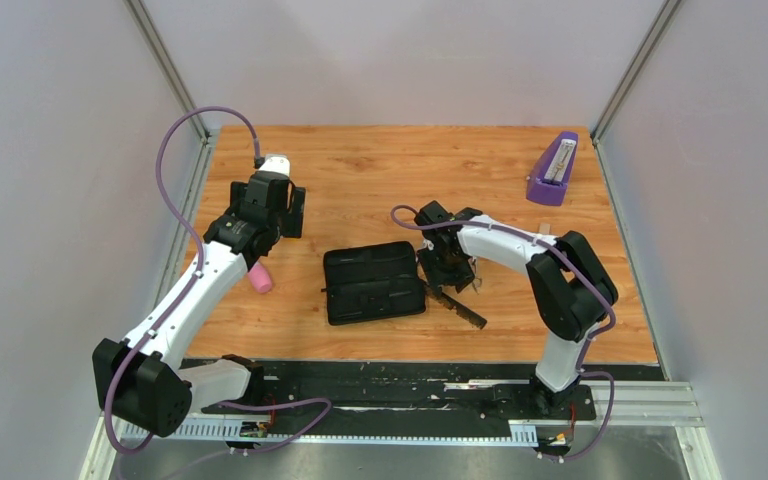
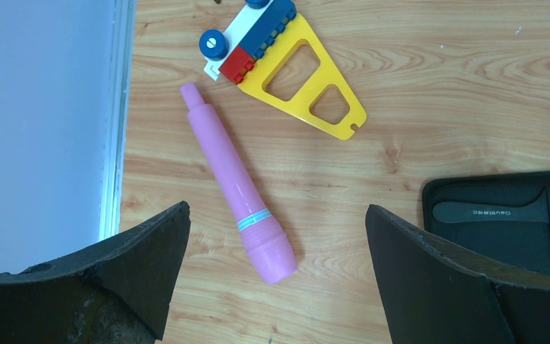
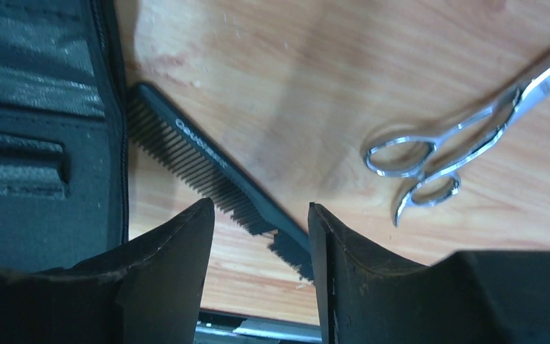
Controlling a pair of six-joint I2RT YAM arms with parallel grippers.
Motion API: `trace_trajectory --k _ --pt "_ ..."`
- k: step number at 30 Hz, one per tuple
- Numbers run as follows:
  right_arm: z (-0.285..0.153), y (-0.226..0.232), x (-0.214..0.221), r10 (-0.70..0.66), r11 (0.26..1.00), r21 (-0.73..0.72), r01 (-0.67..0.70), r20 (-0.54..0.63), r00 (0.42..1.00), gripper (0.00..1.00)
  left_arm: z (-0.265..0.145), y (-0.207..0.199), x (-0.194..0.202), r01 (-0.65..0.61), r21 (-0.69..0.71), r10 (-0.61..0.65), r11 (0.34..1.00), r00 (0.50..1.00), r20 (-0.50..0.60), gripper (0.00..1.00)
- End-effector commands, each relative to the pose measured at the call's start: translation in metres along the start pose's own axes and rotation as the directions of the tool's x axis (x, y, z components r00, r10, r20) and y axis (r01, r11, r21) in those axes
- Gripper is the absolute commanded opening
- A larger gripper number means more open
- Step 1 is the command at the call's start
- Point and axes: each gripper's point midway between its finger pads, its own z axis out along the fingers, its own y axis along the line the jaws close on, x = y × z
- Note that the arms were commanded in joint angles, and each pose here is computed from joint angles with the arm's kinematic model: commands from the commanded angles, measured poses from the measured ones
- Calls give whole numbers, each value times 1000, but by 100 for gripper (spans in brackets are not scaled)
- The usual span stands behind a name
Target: Sort the hair-cutting tools
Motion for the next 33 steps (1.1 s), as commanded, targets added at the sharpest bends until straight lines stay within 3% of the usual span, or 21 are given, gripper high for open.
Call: trace_trajectory --k 1,5,13,24,33 --pt "7 8 -25 -47 998 -34 49 59 997 53 -2 5 -7 2 -15 -2 1000 1000 26 100" --pt "11 18 -22 -40 995 -85 44 46 998 54 -1 5 -6 0 -16 0 1000 1000 24 100" --pt "16 19 -11 -60 997 -53 60 17 998 57 0 5 -6 -2 -15 2 1000 1000 21 100" --pt "-9 33 -29 -74 996 -35 78 117 990 57 2 4 -4 -7 -17 7 1000 1000 10 100" --pt "9 41 -16 -90 996 -22 91 53 994 56 3 3 -3 -9 -17 9 1000 1000 6 100"
